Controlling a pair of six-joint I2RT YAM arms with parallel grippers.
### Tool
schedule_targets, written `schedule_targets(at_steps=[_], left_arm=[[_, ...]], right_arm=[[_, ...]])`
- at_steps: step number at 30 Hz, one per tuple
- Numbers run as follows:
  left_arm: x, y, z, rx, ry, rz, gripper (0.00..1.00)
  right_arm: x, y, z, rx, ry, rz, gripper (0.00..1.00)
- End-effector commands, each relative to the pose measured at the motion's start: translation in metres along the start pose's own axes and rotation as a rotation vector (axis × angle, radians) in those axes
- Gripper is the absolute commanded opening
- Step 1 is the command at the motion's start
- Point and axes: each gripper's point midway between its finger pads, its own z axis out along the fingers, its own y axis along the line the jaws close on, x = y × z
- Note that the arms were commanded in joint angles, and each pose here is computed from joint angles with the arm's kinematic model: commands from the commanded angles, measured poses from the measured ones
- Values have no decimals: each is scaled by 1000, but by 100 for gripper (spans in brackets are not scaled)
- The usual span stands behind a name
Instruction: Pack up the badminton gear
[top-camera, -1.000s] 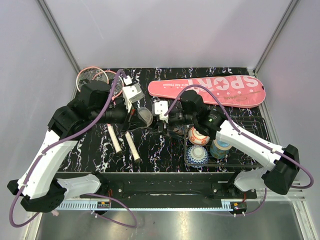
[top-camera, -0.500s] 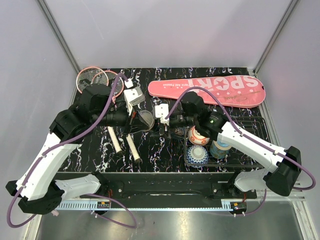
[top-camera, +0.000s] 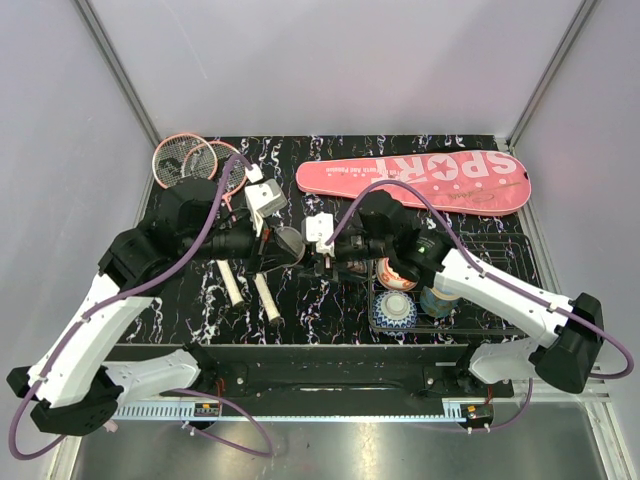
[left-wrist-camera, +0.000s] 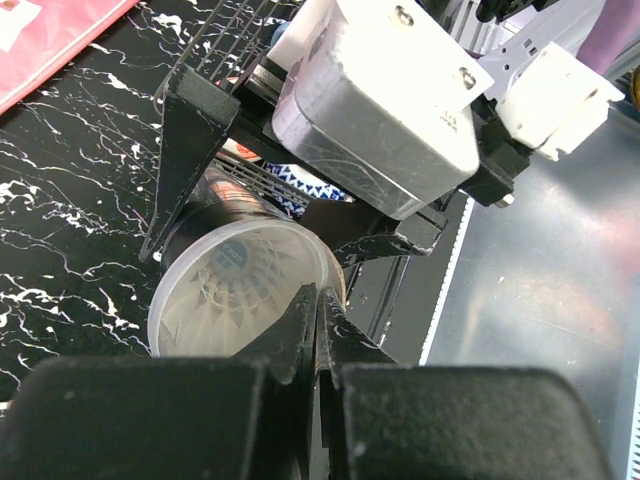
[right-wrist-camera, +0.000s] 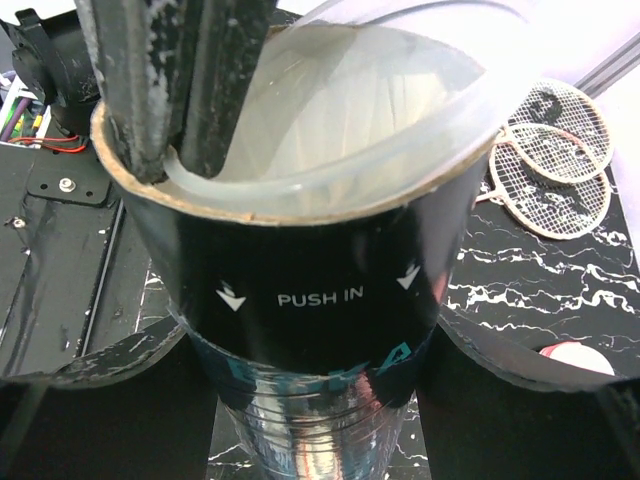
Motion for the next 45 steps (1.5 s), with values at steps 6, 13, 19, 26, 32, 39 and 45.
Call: schedule_targets(at_steps=[6,13,19,26,32,39,45], left_arm=[[-2,-30,-23,61,-13,-57,0],[-2,-31,-26,57,-15,-60,0],[6,-22,-19,29,22,-78,0],[16,-11,-4,1,106,-81,0],[25,-12,-3,19,146,-78,0],[13,-4,0,-19,104,-54,0],[-6,-5,-10,-49,37,-39,0]], right_arm=[[-37,-25,-21,143,-106,-171,27],[-36,-27,-18,150,-96,-149,27],[-41,-25,-17,134,-117,-142,27],[-41,-26,-19,146,-99,-147,27],[-42,-19,-21,129,-91,-176,27],[-50,-2,-16,56,-128,-195,27],[-50,2,-9,42,-120,-197,27]])
